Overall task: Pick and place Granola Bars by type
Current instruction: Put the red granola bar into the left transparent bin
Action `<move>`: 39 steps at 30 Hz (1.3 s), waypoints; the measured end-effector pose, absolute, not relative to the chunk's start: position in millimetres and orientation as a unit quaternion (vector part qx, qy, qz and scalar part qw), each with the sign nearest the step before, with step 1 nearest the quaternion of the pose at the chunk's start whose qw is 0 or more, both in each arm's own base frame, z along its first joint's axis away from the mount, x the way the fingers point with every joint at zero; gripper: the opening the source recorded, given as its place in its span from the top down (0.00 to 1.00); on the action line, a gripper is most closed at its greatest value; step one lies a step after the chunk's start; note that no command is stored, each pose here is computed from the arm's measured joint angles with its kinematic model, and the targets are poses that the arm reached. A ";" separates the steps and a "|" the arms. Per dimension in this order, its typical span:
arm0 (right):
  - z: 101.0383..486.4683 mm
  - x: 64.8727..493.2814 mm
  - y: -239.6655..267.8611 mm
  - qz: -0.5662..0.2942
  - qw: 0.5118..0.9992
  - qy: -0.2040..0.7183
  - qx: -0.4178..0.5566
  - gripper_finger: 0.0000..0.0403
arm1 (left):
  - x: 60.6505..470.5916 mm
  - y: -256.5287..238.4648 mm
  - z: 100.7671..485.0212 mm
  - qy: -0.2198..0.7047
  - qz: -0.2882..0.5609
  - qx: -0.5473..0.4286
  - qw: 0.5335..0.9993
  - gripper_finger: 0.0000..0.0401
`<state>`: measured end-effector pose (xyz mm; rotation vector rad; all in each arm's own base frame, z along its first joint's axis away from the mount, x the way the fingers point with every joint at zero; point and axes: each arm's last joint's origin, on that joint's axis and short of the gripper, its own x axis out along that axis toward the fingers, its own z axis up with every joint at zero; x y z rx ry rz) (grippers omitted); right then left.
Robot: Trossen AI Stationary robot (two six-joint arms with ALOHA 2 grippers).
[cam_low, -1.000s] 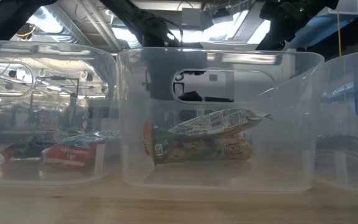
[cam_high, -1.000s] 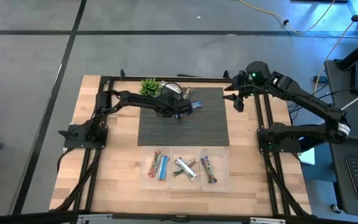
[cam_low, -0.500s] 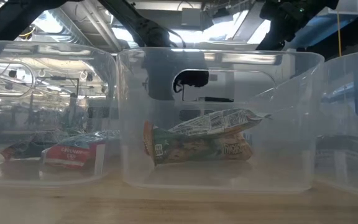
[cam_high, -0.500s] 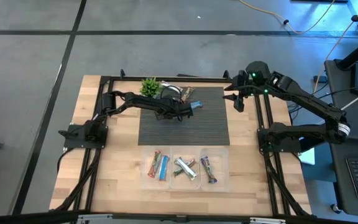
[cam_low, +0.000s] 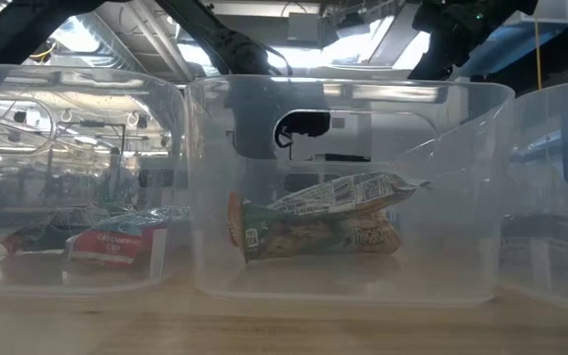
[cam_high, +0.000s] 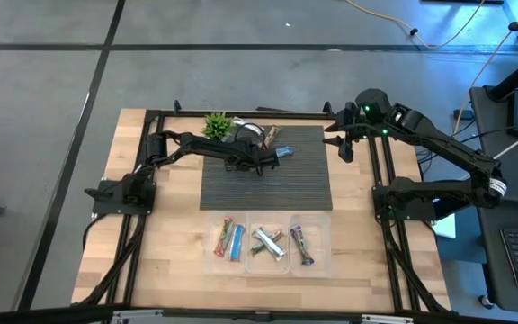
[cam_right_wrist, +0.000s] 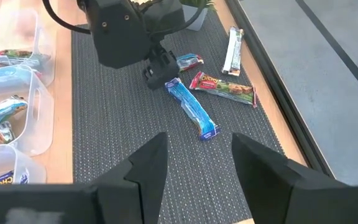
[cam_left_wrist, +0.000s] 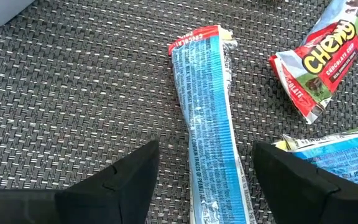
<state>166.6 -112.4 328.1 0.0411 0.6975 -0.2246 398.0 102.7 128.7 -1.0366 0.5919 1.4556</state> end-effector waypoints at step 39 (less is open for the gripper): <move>326.6 168.3 -113.9 -0.122 0.930 0.343 0.045 0.55 | 355.2 25.5 274.9 0.329 0.424 -0.400 0.743 0.79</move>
